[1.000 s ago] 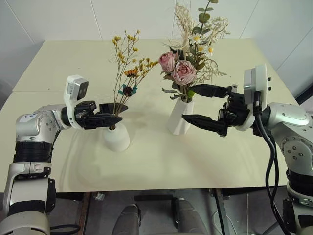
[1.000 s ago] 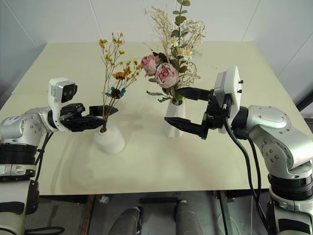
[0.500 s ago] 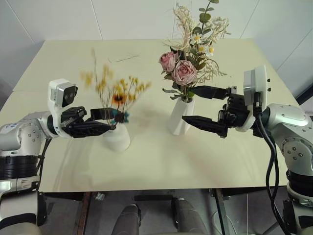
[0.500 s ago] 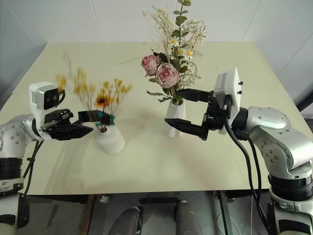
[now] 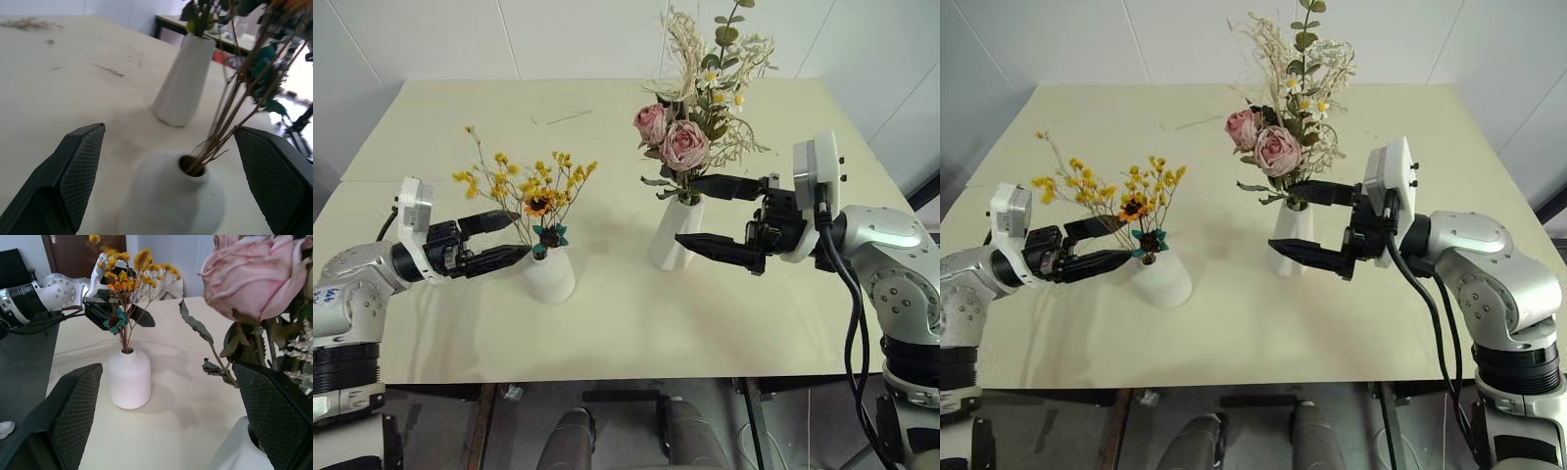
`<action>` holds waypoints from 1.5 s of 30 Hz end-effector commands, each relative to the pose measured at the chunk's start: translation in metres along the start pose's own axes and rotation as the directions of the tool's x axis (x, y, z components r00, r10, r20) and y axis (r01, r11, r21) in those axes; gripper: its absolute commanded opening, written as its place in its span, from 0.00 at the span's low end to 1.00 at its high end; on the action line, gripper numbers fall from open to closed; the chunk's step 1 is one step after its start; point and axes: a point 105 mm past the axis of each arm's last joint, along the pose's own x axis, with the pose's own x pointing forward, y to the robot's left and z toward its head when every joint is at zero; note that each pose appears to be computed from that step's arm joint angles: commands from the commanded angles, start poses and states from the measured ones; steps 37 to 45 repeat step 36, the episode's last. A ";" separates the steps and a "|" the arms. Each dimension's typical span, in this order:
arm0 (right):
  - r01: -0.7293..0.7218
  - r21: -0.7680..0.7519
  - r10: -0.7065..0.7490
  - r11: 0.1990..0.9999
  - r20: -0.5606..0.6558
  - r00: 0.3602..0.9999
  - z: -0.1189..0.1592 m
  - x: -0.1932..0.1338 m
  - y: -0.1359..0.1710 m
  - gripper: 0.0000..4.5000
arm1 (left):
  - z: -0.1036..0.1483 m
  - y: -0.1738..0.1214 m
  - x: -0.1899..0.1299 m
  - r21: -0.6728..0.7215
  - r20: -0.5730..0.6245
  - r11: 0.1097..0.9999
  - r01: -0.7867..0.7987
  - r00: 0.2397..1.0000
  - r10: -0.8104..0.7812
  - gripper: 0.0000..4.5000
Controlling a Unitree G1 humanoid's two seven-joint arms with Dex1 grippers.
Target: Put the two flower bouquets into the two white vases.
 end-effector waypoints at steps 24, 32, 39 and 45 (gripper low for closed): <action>0.293 -0.129 -0.309 0.947 -0.120 0.944 -0.004 -0.078 -0.006 1.00 | 0.029 -0.048 -0.004 0.188 0.027 0.980 0.069 0.997 -0.075 1.00; 0.285 -0.120 -0.301 0.951 -0.150 0.942 -0.012 -0.082 -0.007 1.00 | 0.027 -0.052 -0.001 0.184 0.013 0.979 0.090 0.995 -0.094 1.00; 0.299 -0.116 -0.314 0.947 -0.150 0.938 -0.015 -0.085 -0.010 1.00 | 0.027 -0.054 0.000 0.177 0.018 0.980 0.092 0.995 -0.097 1.00; 0.299 -0.116 -0.314 0.947 -0.150 0.938 -0.015 -0.085 -0.010 1.00 | 0.027 -0.054 0.000 0.177 0.018 0.980 0.092 0.995 -0.097 1.00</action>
